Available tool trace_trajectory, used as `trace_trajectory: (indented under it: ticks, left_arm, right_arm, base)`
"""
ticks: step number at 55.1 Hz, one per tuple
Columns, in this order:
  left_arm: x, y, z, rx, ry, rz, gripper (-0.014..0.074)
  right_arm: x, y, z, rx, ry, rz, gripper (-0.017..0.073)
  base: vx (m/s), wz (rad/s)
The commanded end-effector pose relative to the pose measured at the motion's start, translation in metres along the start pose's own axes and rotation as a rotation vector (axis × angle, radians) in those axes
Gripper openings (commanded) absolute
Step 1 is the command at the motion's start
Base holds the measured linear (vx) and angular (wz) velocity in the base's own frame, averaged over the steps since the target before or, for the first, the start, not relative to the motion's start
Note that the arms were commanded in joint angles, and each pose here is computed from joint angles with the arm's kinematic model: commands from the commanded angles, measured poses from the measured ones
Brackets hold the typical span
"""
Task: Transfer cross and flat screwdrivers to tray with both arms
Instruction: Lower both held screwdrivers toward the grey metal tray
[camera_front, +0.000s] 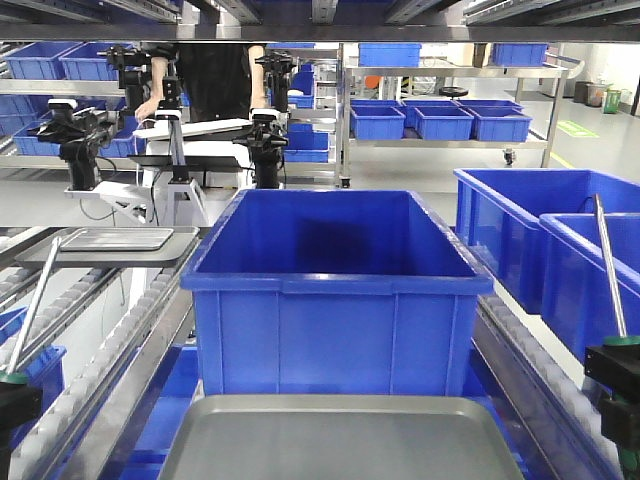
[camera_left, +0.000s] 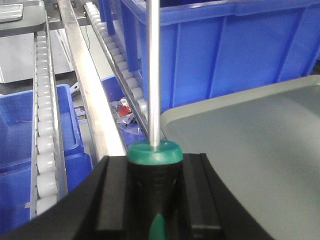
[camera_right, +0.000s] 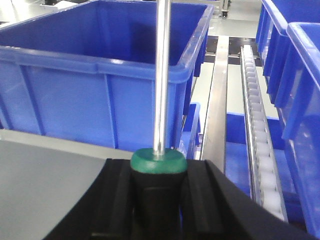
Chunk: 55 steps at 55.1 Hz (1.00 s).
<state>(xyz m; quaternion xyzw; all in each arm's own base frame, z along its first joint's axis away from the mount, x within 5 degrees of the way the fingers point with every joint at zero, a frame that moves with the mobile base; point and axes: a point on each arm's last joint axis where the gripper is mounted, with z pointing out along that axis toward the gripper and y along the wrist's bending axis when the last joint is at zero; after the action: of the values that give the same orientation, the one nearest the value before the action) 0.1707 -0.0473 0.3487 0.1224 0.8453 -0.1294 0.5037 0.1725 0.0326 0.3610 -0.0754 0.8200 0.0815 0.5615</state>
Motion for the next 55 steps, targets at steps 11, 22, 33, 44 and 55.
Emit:
trace_trajectory:
  ticks: [11, 22, 33, 44, 55]
  left_arm:
    - [-0.0169, -0.0008, -0.0074, -0.011, -0.117, -0.011, 0.0]
    - [-0.0169, -0.0008, -0.0074, -0.011, -0.117, -0.011, 0.0]
    - [-0.017, -0.0008, -0.0074, -0.011, -0.118, -0.011, 0.0]
    - [-0.0171, -0.0008, -0.0075, -0.012, -0.12, -0.011, 0.0]
    - [-0.0175, -0.0006, -0.0075, -0.013, -0.124, -0.011, 0.0]
  right_arm:
    - [-0.0175, -0.0011, -0.0059, 0.016, -0.121, -0.003, -0.0008]
    - [-0.0175, -0.0011, -0.0059, 0.016, -0.121, -0.003, -0.0008]
    - [-0.0175, -0.0011, -0.0059, 0.016, -0.121, -0.003, -0.0008]
    - [-0.0175, -0.0011, -0.0059, 0.016, -0.121, -0.002, -0.0008]
    - [-0.0175, -0.0012, -0.006, 0.017, -0.122, -0.003, -0.0008]
  base:
    - [0.08, 0.02]
    - [0.04, 0.0]
    - [0.0, 0.0]
    - [0.0, 0.0]
    - [0.0, 0.0]
